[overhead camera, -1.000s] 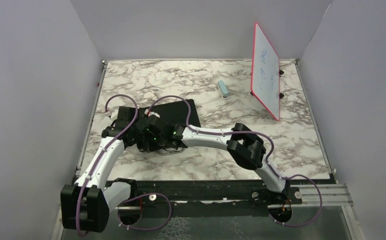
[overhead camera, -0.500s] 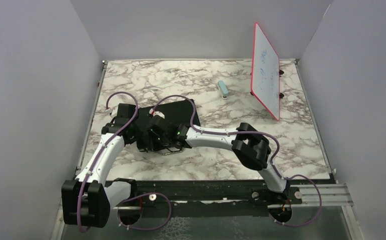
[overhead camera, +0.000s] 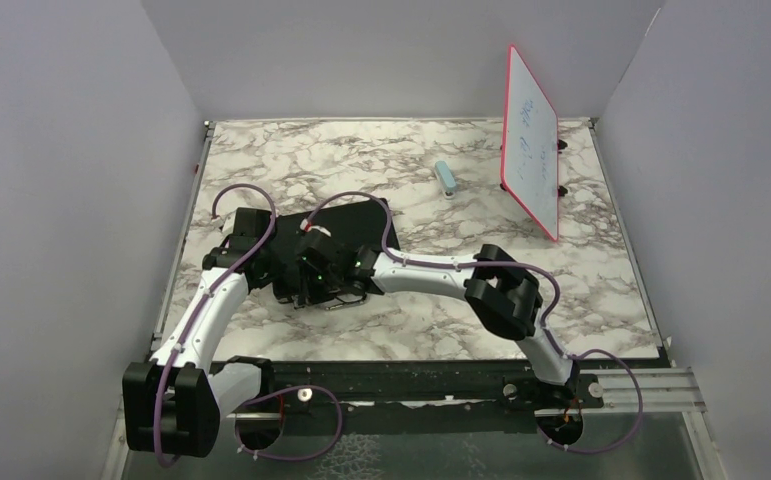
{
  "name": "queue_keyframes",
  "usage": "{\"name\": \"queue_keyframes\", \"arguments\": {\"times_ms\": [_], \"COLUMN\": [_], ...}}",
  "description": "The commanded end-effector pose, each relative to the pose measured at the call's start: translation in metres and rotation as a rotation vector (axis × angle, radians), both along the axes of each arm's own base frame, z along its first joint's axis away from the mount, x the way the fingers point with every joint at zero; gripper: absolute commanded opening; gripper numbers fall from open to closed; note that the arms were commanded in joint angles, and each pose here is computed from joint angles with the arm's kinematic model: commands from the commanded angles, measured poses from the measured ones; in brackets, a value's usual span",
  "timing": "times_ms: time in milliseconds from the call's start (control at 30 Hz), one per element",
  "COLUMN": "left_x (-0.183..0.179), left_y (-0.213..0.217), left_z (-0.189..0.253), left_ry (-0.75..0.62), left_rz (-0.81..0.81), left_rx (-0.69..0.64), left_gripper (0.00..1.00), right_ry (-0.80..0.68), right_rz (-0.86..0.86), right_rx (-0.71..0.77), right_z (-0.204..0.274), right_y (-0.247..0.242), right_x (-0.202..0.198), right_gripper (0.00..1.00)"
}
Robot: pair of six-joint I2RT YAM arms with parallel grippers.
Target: Pack up texas hold em set
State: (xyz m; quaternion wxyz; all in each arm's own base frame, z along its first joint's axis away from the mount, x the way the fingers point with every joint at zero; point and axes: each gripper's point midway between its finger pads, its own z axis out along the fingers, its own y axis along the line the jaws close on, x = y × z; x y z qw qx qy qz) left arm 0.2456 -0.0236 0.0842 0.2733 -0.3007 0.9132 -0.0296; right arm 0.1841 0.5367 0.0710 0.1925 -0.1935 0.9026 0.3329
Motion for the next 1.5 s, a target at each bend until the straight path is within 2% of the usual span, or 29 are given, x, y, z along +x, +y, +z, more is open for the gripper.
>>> {"name": "queue_keyframes", "arguments": {"times_ms": [0, 167, 333, 500, 600, 767, 867, 1000, 1133, 1267, 1333, 1467], "left_x": [-0.006, -0.005, -0.003, 0.003, 0.012, 0.022, 0.020, 0.008, -0.009, -0.025, -0.036, -0.054], "left_y": [-0.015, -0.015, -0.015, -0.018, -0.021, -0.033, -0.036, -0.031, -0.016, -0.004, -0.001, 0.008], "left_z": [-0.008, -0.008, -0.007, 0.004, 0.024, 0.084, 0.128, 0.195, 0.262, 0.303, 0.320, 0.349], "left_ry": [0.030, 0.028, 0.027, -0.009, -0.079, -0.266, -0.411, -0.625, -0.796, -0.890, -0.941, -1.001], "left_rz": [-0.042, -0.043, -0.048, -0.075, -0.118, -0.294, -0.388, -0.455, -0.463, -0.420, -0.410, -0.363], "left_rx": [-0.070, -0.070, -0.070, -0.075, -0.074, -0.063, -0.021, 0.076, 0.214, 0.289, 0.309, 0.333], "left_gripper": [0.20, 0.20, 0.20, 0.21, 0.25, 0.35, 0.43, 0.57, 0.71, 0.81, 0.85, 0.89], "right_ry": [0.155, 0.152, 0.076, -0.042, -0.121, -0.237, -0.323, -0.442, -0.577, -0.689, -0.736, -0.803], "right_rz": [-0.017, -0.055, -0.088, -0.056, -0.040, -0.073, -0.119, -0.190, -0.293, -0.415, -0.466, -0.566], "right_rx": [-0.173, -0.185, -0.143, 0.012, 0.046, -0.075, -0.166, -0.215, -0.176, -0.077, -0.049, -0.010], "right_z": [-0.059, -0.067, -0.052, 0.004, 0.033, 0.057, 0.074, 0.114, 0.172, 0.241, 0.269, 0.310], "right_y": [-0.032, -0.029, -0.019, -0.016, -0.030, -0.095, -0.147, -0.212, -0.271, -0.326, -0.353, -0.402], "right_x": [-0.027, -0.022, -0.005, 0.001, 0.003, 0.005, 0.007, 0.008, 0.009, 0.006, 0.004, -0.002], "right_gripper": [0.03, 0.01, 0.01, 0.04, 0.08, 0.20, 0.38, 0.54, 0.70, 0.85, 0.89, 0.90]}}
